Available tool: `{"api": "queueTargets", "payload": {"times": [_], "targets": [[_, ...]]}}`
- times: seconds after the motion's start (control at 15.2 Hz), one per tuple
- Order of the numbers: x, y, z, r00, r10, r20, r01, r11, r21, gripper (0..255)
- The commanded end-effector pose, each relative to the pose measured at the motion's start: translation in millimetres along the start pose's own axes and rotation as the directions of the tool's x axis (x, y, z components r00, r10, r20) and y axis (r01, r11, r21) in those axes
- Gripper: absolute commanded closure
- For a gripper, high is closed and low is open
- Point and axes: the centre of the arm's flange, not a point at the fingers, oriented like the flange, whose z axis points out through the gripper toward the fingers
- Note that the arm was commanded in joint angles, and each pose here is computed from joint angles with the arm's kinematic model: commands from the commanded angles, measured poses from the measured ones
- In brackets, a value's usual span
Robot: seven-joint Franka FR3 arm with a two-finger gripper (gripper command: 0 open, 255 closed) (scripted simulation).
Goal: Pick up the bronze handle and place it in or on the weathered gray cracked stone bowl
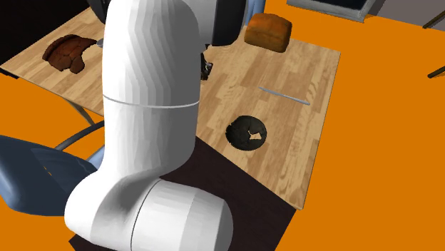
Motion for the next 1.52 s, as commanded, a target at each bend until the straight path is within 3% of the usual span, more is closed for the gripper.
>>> {"api": "queueTargets", "payload": {"times": [0.0, 0.53, 1.45], "targets": [[2, 3, -10, 1.0, 0.0, 0.0, 0.0, 1.0, 0.0, 255], [6, 9, -50, 1.0, 0.0, 0.0, 0.0, 1.0, 0.0, 255], [-118, 146, -38, 1.0, 0.0, 0.0, 0.0, 1.0, 0.0, 255]]}}
